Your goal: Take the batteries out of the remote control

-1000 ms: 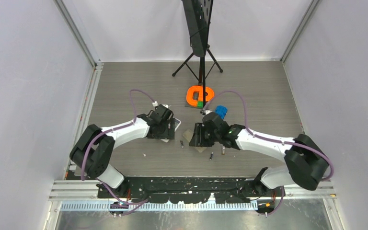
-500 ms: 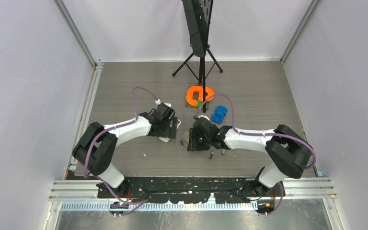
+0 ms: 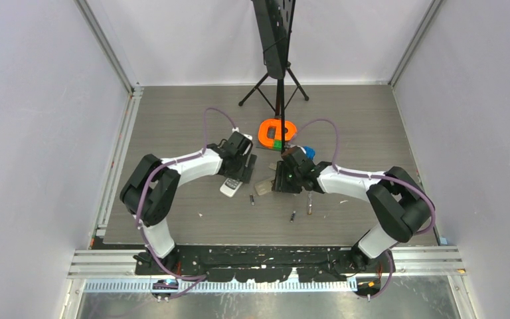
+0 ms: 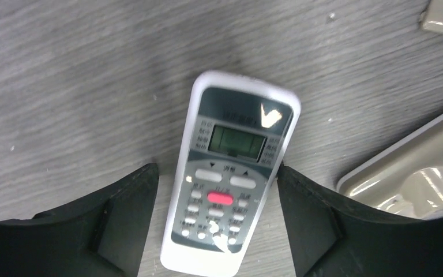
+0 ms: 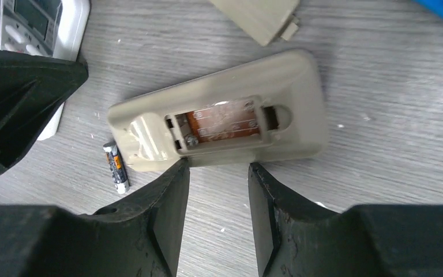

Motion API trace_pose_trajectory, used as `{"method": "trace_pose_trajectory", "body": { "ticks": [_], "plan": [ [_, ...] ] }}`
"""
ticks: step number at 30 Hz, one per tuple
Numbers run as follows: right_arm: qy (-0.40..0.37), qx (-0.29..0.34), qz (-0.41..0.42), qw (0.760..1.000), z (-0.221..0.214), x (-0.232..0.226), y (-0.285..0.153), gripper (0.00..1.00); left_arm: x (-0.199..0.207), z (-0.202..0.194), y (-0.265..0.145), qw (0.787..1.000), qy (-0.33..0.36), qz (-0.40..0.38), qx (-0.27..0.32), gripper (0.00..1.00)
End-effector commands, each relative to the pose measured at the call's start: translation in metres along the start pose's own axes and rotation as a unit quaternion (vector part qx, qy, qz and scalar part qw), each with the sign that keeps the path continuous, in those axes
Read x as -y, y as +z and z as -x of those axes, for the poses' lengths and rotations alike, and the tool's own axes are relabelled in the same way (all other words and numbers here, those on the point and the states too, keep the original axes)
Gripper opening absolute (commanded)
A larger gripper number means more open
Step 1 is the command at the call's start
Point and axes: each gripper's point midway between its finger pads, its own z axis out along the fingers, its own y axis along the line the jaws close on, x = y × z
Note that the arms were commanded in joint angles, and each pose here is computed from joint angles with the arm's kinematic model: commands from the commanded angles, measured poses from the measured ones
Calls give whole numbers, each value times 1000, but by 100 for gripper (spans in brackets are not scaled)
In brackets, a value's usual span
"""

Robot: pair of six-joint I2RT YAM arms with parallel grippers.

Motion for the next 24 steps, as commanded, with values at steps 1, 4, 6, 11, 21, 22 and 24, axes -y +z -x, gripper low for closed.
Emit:
{"method": "trace_pose_trajectory", "body": {
  "ticks": [1,4,6,11,21,22,24],
  "plan": [
    [-6,54,-2,999,31,1,-11,48,2,1,8,1000,22,-5,-16,74],
    [-2,37,44,998,26,-13,-25,49,1,-1,10,1000,23,-3,-19,67],
    [5,27,77,997,21,-24,-34,49,1,0,9,1000,16,-2,-16,59],
    [36,20,133,990,12,-39,-53,51,8,7,1,1000,3,-20,-2,36],
    [94,46,190,976,7,-47,-69,62,13,25,-32,996,-30,-47,69,21],
    [96,42,195,975,5,-48,-69,62,13,25,-34,996,-31,-50,71,20],
    [97,36,211,972,2,-52,-69,63,15,26,-40,995,-36,-57,76,18]
  ]
}}
